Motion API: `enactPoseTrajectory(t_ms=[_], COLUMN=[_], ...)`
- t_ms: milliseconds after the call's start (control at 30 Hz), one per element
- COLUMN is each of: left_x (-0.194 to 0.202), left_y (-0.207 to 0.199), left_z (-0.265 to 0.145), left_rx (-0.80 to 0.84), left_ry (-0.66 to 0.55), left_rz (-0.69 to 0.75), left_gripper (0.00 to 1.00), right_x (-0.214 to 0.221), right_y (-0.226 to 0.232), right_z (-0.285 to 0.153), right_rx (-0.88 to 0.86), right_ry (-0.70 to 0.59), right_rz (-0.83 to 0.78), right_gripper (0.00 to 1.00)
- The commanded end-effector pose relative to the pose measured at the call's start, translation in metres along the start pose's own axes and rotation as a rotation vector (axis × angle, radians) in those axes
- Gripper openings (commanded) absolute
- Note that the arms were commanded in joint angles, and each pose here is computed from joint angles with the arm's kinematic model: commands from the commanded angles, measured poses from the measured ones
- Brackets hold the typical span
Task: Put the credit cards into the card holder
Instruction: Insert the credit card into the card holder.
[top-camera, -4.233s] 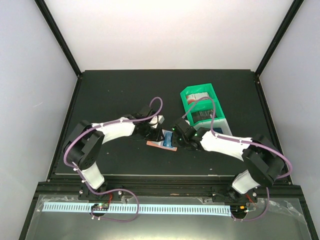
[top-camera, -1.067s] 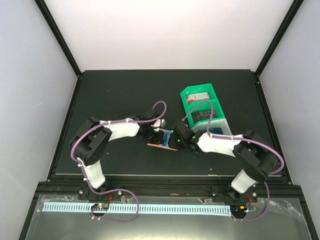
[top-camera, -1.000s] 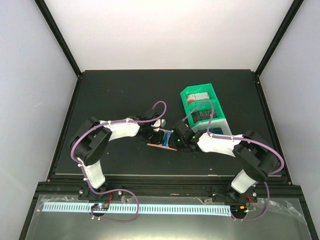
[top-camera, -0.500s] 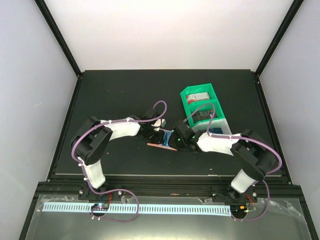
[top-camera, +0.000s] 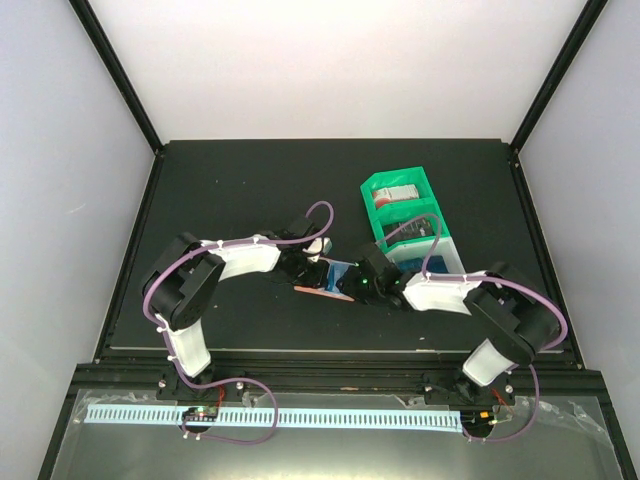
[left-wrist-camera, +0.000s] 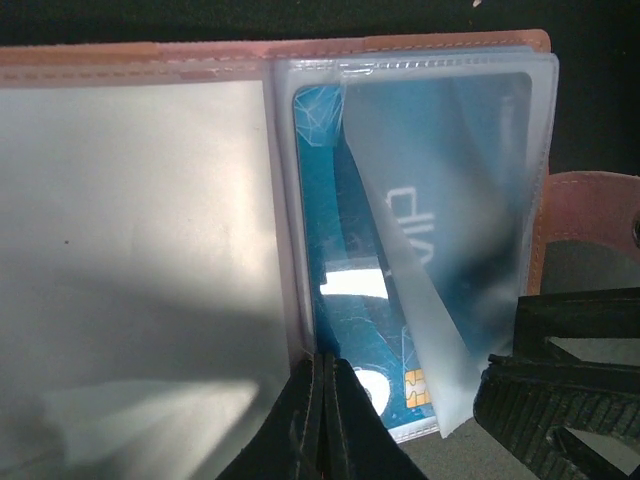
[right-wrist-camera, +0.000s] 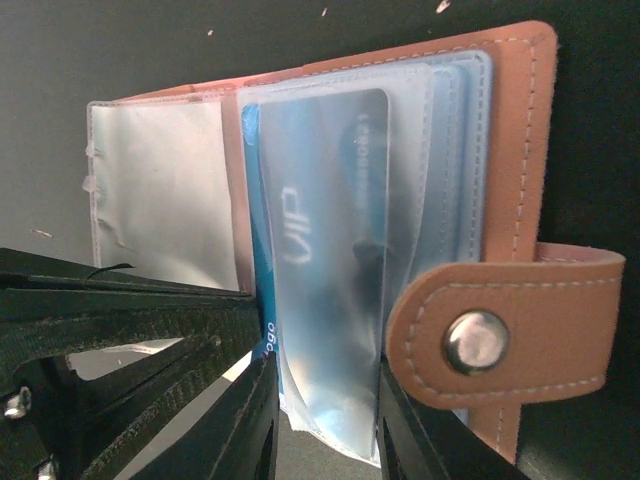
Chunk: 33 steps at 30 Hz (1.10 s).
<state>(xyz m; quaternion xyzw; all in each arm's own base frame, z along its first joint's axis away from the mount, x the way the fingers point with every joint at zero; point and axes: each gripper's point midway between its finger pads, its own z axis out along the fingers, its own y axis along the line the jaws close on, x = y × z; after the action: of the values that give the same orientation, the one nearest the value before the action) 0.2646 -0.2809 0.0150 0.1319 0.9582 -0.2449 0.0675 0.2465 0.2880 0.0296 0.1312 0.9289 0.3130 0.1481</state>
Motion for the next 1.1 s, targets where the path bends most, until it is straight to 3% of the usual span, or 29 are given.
enactPoseTrajectory(t_ms=[0,533,867,1067], left_x=[0.022,0.013,-0.001,-0.005], left_y=[0.036,0.032,0.029,0.029], left_z=[0.016,0.003,-0.024,-0.034], left_rx=[-0.142,-0.139,-0.154,-0.164], left_ry=[0.065,0.02,-0.06,-0.088], left_rz=[-0.037,-0.045,-0.051,-0.054], left_gripper=[0.02,0.04,0.16,0.19], right_x=[-0.008,-0.013,-0.012,-0.011], right_y=[0.036,0.049,0.06,0.065], right_z=[-0.011,-0.022,-0.015,-0.008], right_rx=[-0.161,-0.211,-0.223,-0.218], right_ry=[-0.035,-0.065,-0.029,-0.006], right_rz=[-0.016,-0.054,-0.096,-0.12], right_gripper=[0.3,0.3,0.3,0.31])
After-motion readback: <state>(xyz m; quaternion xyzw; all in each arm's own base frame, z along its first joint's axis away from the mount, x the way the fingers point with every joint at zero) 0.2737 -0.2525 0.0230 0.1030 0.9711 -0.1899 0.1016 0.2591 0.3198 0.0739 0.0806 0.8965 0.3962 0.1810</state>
